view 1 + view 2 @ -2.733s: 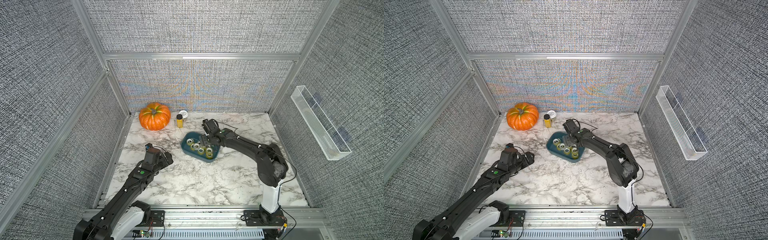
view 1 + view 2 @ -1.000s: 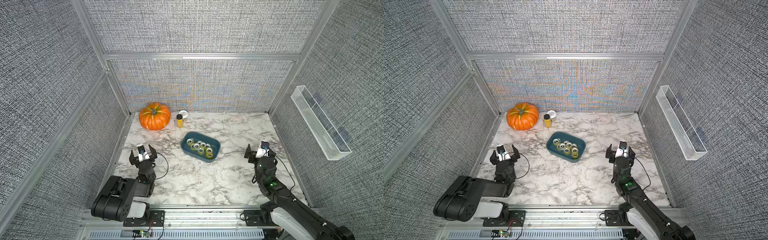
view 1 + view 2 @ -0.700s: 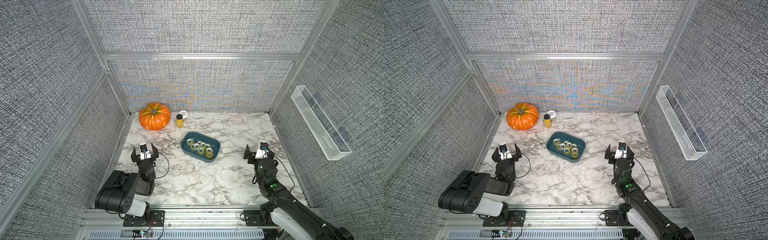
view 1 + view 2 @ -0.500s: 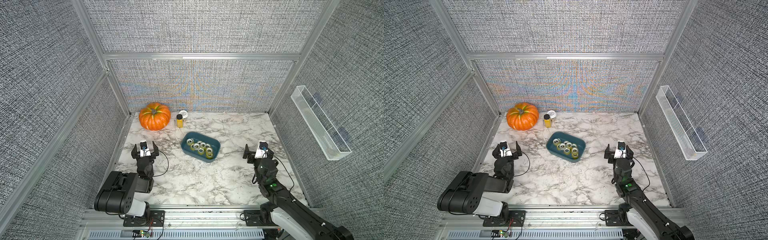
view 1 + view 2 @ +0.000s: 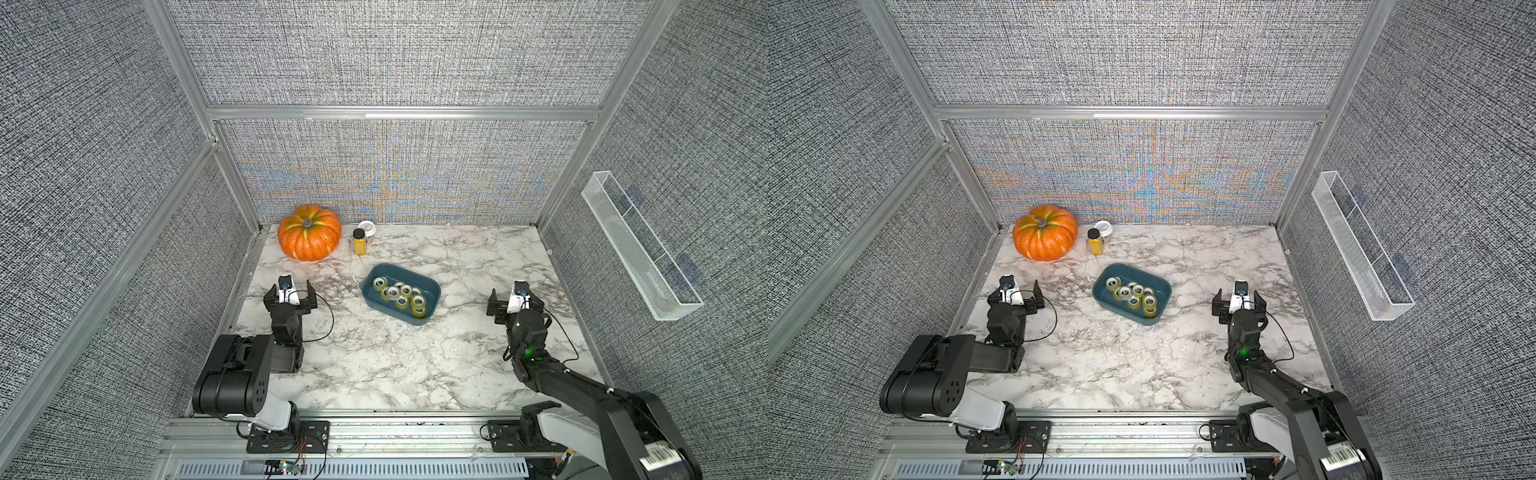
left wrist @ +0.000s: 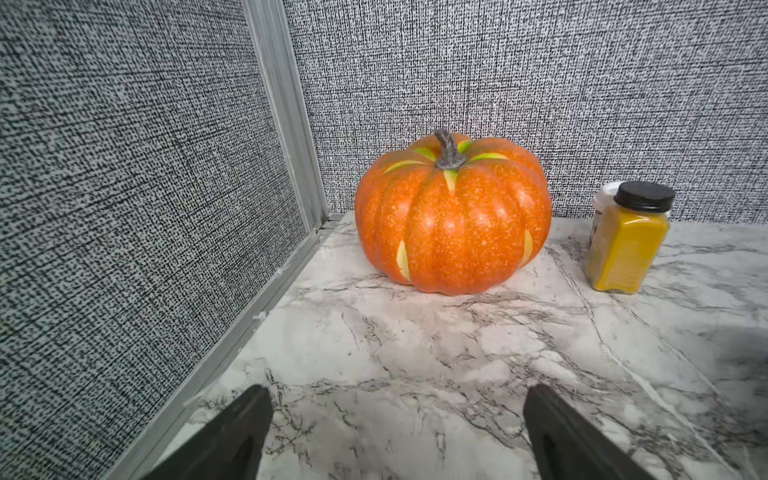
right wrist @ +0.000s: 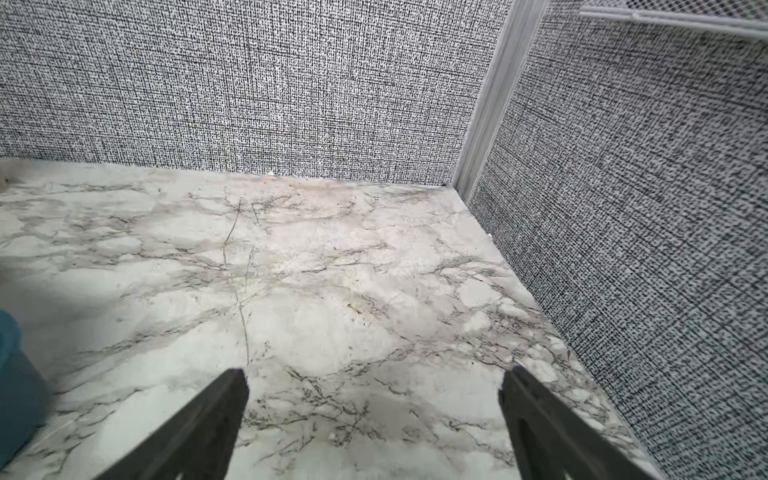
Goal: Put the transparent tape into the storage box
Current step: Reset both arms
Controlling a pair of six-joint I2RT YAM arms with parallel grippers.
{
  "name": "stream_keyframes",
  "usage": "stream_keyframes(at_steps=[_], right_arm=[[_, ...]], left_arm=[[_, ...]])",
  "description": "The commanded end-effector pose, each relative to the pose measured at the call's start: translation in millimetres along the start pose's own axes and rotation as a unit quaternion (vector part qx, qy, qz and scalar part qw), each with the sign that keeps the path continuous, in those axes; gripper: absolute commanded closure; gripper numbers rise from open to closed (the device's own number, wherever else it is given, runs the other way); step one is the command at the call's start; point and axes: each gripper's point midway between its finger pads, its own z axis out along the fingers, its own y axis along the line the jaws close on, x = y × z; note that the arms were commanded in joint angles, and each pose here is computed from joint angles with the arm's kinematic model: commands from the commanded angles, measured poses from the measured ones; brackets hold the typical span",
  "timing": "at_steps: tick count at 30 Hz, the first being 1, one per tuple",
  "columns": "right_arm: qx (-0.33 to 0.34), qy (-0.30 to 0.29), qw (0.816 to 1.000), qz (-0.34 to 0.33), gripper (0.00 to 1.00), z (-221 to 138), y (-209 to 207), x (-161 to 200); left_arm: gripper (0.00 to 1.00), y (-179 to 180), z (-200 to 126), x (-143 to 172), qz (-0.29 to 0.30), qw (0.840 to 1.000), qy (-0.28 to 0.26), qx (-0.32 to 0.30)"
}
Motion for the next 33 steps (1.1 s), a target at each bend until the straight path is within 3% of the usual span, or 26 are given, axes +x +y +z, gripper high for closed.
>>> stream_keyframes(at_steps=[1, 4, 9, 14, 33], right_arm=[[-0.006, -0.007, 1.000, -0.002, 0.01, 14.0, 3.5, 9.3], [-0.044, -0.015, 0.999, 0.014, 0.01, 17.6, 8.0, 13.0], [-0.043, 0.012, 0.998, 0.033, 0.01, 31.8, 1.6, 29.5], [-0.095, 0.027, 0.995, 0.011, 0.01, 38.8, 21.4, 44.1], [-0.068, 0.031, 0.997, 0.034, 0.01, 41.5, 7.9, 52.7]], left_arm=[[0.01, 1.5, 0.9, -1.3, -0.007, 1.000, -0.001, -0.004], [0.01, 1.3, 0.9, -1.2, -0.007, 1.000, -0.001, -0.004], [0.01, 1.4, 0.8, -1.1, -0.007, 1.000, -0.001, -0.004], [0.01, 1.3, 0.8, -1.1, -0.007, 1.000, -0.001, -0.004], [0.01, 2.2, 0.9, -1.9, -0.007, 1.000, -0.001, -0.005]])
